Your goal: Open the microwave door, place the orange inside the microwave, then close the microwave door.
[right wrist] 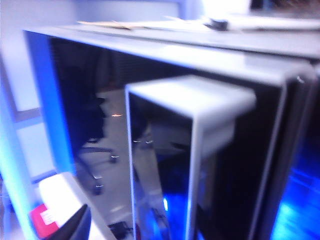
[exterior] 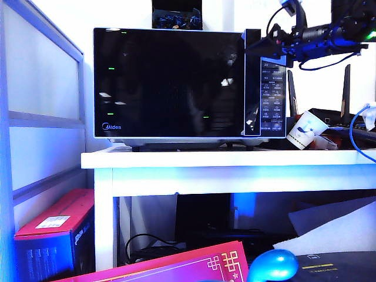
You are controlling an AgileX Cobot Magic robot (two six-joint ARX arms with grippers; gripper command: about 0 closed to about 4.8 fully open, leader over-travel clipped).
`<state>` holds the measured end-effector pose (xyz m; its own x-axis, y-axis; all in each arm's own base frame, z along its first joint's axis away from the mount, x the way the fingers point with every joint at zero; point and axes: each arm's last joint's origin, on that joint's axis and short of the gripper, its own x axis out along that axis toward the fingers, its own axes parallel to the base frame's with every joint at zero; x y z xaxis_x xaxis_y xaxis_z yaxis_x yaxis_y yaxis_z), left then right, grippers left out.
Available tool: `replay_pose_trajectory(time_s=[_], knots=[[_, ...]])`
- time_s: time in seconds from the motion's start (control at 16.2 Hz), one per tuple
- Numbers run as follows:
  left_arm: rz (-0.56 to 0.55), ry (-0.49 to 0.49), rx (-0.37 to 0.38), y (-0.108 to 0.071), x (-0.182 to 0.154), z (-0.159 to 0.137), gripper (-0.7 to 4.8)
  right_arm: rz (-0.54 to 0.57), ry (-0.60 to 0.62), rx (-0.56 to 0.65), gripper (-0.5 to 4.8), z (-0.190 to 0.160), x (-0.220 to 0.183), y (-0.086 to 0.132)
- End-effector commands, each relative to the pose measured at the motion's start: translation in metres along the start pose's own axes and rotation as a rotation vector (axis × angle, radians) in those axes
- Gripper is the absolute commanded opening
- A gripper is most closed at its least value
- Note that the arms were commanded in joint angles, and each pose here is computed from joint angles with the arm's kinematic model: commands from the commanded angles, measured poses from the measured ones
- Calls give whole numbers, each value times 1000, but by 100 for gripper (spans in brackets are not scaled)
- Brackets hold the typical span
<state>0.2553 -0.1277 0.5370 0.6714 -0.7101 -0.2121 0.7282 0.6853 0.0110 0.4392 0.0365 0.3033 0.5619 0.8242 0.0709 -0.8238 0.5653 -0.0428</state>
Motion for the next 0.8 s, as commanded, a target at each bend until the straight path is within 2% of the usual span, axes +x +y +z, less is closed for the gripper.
replay_pose_trajectory(time_s=[0.06,0.56,0.8], knots=[[-1,-17,7,-1,-2,2,280,72,-12,-6,260,7,-3,2],[-1,-18,8,-1,-2,2,280,140,-12,24,260,21,-19,0],[-2,-14,6,-1,-2,2,281,120,-15,23,260,21,-18,0]])
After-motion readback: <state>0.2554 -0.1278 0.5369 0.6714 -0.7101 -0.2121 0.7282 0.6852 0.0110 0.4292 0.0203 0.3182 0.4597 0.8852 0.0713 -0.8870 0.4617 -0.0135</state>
